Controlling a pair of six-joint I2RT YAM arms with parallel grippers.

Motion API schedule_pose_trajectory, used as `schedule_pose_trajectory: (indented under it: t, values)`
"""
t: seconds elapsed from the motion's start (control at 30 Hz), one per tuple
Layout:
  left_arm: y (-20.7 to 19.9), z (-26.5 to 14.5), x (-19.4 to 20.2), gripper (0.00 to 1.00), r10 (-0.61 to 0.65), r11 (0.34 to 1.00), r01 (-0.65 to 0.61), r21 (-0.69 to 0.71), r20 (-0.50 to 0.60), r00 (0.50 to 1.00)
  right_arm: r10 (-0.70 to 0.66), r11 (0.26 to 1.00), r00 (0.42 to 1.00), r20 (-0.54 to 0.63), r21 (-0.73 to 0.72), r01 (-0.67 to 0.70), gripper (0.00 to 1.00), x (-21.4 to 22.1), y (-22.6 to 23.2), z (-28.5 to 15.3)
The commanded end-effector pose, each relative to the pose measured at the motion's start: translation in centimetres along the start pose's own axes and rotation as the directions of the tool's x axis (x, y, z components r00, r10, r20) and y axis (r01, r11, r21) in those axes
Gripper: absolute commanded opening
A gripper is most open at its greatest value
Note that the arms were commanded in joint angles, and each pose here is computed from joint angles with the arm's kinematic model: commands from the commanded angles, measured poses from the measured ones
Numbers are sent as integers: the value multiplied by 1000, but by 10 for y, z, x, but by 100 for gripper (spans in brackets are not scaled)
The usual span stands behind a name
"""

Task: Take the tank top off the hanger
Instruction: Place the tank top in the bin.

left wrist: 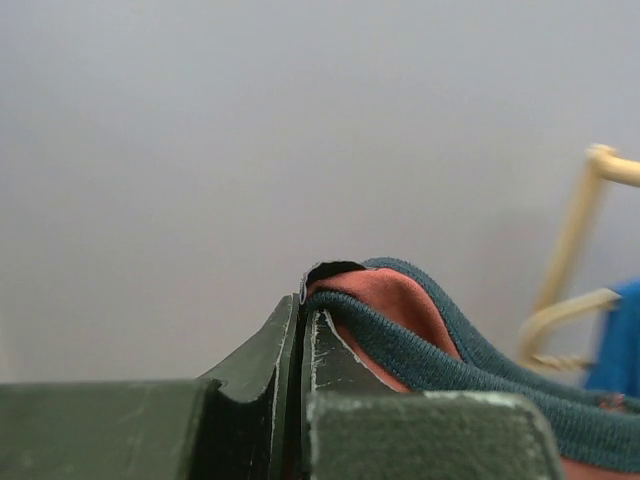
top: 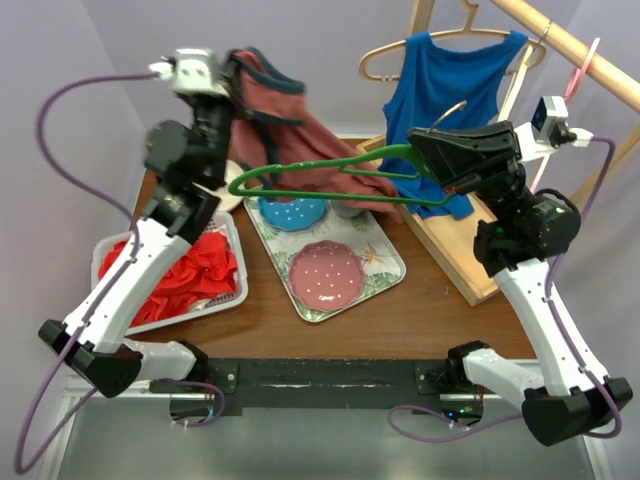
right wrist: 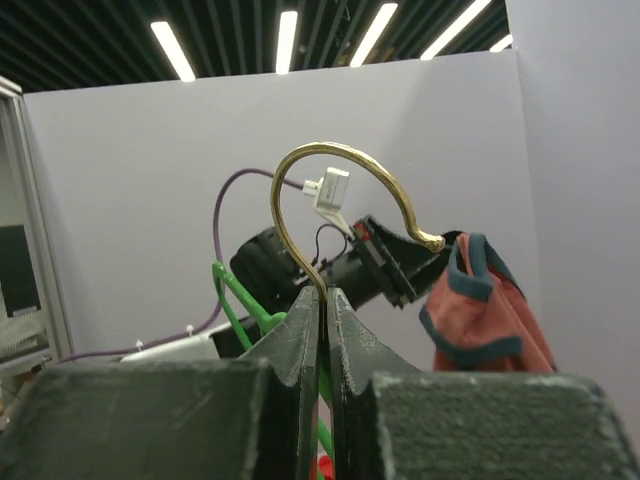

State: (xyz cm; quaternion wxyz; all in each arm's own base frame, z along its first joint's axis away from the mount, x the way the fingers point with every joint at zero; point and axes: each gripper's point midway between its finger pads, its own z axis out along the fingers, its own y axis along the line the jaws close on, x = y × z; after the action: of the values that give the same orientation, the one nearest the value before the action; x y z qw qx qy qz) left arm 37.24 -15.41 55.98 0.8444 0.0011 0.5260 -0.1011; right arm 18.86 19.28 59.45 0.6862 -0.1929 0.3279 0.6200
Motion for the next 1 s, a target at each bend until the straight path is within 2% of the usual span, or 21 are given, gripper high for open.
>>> schedule_pose_trajectory:
  t: [0.0,0.03,0.17,0.23,0.33,0.43,0.53,0.6,0.63,0.67,0.73,0.77,0.83,0.87,0.93,0.97]
  values:
    - [96,-10,-59,0,155,942,-158,-295,-34,987,-104,994,994,-18,-20,104,0,-6,18,-4]
    - [121,-14,-66,0,186,912,-190,-364,-47,981,-114,993,993,-21,-19,114,0,-6,19,-5]
    - [177,-37,-112,0,266,823,-270,-500,-80,961,-97,995,995,-36,13,97,0,1,10,-9]
    - [192,-47,-119,0,288,785,-308,-538,-125,950,-85,996,996,-40,24,86,0,4,6,-10]
    - [195,-61,-134,0,288,774,-303,-556,-118,950,-71,997,996,-44,37,73,0,8,-1,-11]
    - [196,-66,-114,0,291,775,-337,-535,-172,941,-54,997,997,-50,49,57,0,13,-4,-13]
    - [196,-69,-75,0,236,793,-346,-502,-271,933,-53,997,997,-58,56,56,0,17,-4,-18]
    - [199,-75,-27,0,193,800,-359,-481,-360,913,-47,994,996,-78,94,54,0,22,-9,-24]
    - [195,-81,-14,0,152,822,-321,-470,-363,920,-64,992,994,-88,108,73,0,25,-13,-27]
    - [198,-89,33,0,112,830,-327,-452,-439,892,-53,989,993,-103,130,66,0,30,-17,-30]
    - [194,-102,72,0,27,862,-261,-435,-474,880,-46,987,992,-115,150,63,0,34,-19,-35]
    - [198,-120,113,0,-6,858,-277,-433,-548,837,-35,986,992,-123,157,54,0,37,-20,-36]
    - [204,-146,142,0,-95,832,-253,-494,-575,812,-5,987,991,-132,158,26,0,43,-21,-40]
    - [208,-167,174,0,-127,822,-269,-502,-622,773,10,988,991,-131,155,11,0,46,-21,-42]
    - [204,-186,193,1,-191,824,-214,-524,-614,766,55,992,990,-133,116,-40,0,54,-15,-45]
    - [207,-208,221,8,-221,812,-233,-534,-652,725,61,993,988,-140,106,-46,0,56,-15,-46]
